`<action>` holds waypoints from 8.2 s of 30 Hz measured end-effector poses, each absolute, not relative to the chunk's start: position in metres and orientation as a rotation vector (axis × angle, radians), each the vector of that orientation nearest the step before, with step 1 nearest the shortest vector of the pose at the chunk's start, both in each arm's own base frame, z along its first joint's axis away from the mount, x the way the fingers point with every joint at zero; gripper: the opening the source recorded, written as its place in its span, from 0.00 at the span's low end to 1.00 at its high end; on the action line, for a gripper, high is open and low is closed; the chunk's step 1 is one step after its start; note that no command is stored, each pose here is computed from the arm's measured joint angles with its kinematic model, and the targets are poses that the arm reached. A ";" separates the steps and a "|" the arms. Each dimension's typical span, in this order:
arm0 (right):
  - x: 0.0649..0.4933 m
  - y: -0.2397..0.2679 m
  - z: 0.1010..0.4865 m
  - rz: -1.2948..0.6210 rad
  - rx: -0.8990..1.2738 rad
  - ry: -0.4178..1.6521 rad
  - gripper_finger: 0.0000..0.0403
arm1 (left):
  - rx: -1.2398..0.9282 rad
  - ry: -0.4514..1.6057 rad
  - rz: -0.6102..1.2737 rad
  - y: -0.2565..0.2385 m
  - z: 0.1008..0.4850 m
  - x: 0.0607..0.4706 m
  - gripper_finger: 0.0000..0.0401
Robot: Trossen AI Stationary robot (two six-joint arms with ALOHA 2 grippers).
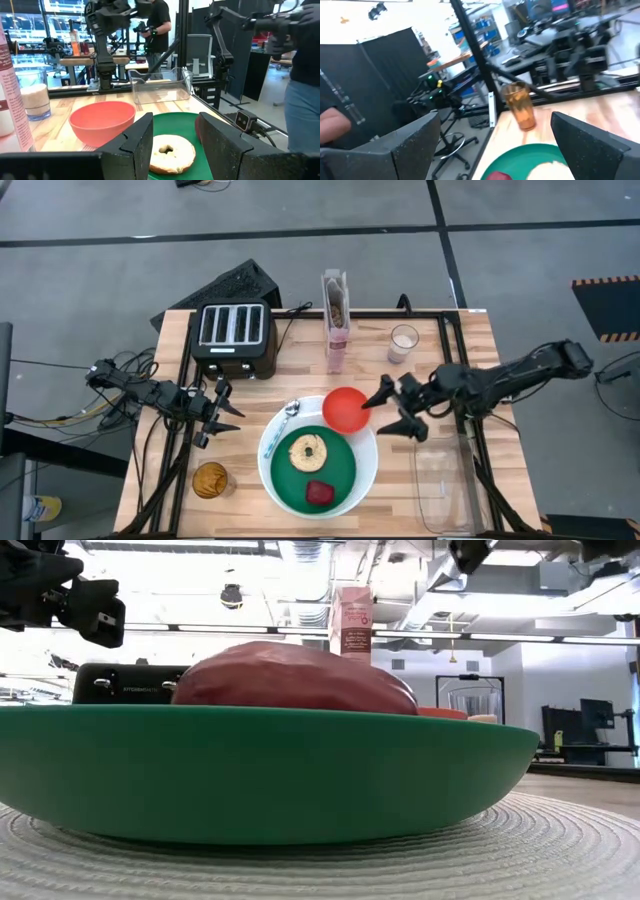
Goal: Arrange a breakfast setting
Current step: Pour the cereal from the cereal box into the orange bowl
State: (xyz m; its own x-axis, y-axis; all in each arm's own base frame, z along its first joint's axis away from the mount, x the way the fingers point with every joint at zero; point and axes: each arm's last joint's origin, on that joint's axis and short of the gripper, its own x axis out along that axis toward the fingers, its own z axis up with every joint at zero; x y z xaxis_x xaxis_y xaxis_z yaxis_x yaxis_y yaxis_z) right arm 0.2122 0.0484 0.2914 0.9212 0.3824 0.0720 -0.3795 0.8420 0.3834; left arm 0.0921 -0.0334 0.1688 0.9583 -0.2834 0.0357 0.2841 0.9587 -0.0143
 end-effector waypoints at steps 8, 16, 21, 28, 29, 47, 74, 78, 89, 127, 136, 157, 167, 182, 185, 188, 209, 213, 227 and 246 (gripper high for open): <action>0.178 0.032 0.279 0.344 0.403 -0.002 0.99 | -0.019 -0.034 -0.288 -0.033 0.169 0.092 0.36; 0.159 0.014 0.269 0.136 0.387 0.074 0.99 | -0.019 -0.032 -0.288 -0.033 0.169 0.092 0.36; 0.158 0.007 0.264 -0.091 0.372 0.088 0.99 | -0.019 -0.033 -0.288 -0.033 0.169 0.092 0.36; 0.173 0.007 0.258 -0.233 0.353 0.102 0.99 | -0.019 -0.033 -0.288 -0.033 0.169 0.092 0.36; 0.176 0.009 0.259 -0.237 0.352 0.099 0.99 | -0.019 -0.033 -0.288 -0.033 0.169 0.092 0.36; 0.262 0.004 0.271 -0.501 0.594 0.112 0.99 | -0.019 -0.033 -0.288 -0.033 0.169 0.092 0.36; 0.307 -0.015 0.254 -0.692 0.628 0.171 0.99 | -0.019 -0.033 -0.288 -0.033 0.169 0.092 0.36; 0.305 -0.015 0.251 -0.738 0.619 0.183 0.99 | -0.019 -0.033 -0.288 -0.033 0.169 0.092 0.36; 0.318 -0.015 0.223 -0.800 0.661 0.230 0.99 | -0.019 -0.033 -0.288 -0.033 0.169 0.092 0.36; 0.353 -0.051 0.184 -0.970 0.624 0.193 0.99 | -0.019 -0.033 -0.288 -0.033 0.169 0.092 0.36; 0.346 -0.074 0.181 -1.061 0.609 0.212 0.99 | -0.019 -0.033 -0.288 -0.033 0.169 0.092 0.36; 0.337 -0.109 0.181 -1.132 0.487 0.273 0.99 | -0.019 -0.032 -0.288 -0.033 0.169 0.092 0.36; 0.347 -0.115 0.154 -1.120 0.535 0.269 0.98 | -0.019 -0.033 -0.288 -0.033 0.169 0.092 0.36; 0.348 -0.119 0.155 -1.134 0.528 0.235 0.63 | -0.019 -0.033 -0.288 -0.033 0.169 0.092 0.36; 0.348 -0.119 0.155 -1.135 0.527 0.235 0.59 | -0.019 -0.033 -0.288 -0.033 0.169 0.092 0.36; 0.348 -0.118 0.155 -1.135 0.528 0.234 0.57 | -0.019 -0.033 -0.288 -0.033 0.169 0.092 0.36; 0.343 -0.111 0.170 -1.107 0.506 0.267 0.49 | -0.019 -0.033 -0.288 -0.033 0.169 0.092 0.36; 0.344 -0.108 0.170 -1.090 0.478 0.283 0.49 | -0.019 -0.033 -0.287 -0.033 0.169 0.092 0.36; 0.332 -0.080 0.213 -0.977 0.417 0.305 0.49 | -0.019 -0.033 -0.288 -0.033 0.169 0.092 0.36; 0.249 -0.013 0.294 -0.611 0.212 0.541 0.49 | -0.019 -0.032 -0.288 -0.033 0.169 0.092 0.36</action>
